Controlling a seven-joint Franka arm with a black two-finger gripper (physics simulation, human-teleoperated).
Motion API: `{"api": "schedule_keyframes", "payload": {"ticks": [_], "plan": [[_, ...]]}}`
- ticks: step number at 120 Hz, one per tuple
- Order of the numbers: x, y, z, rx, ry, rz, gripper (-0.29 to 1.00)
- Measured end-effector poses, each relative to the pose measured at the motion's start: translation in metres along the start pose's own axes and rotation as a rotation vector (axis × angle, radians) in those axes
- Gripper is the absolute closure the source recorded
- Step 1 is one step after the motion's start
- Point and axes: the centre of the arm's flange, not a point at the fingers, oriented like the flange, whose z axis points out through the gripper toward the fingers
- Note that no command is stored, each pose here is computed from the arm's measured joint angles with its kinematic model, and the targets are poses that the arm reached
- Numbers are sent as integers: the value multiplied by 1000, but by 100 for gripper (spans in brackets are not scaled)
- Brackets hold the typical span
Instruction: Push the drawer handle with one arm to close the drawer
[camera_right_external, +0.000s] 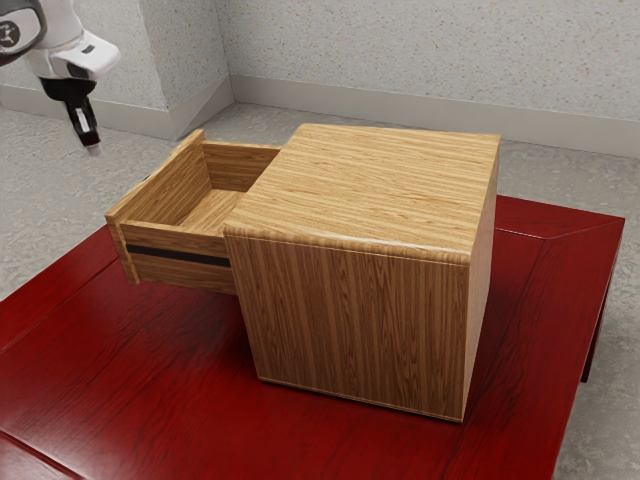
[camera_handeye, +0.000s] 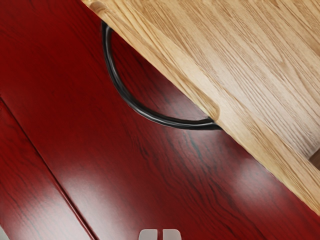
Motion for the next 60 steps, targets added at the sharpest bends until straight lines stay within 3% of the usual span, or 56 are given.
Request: {"api": "schedule_keyframes", "payload": {"ticks": [29,60], "plan": [[-14,-43,66,-20,30,53,79],[11,-52,97,8,83,151,79]]}}
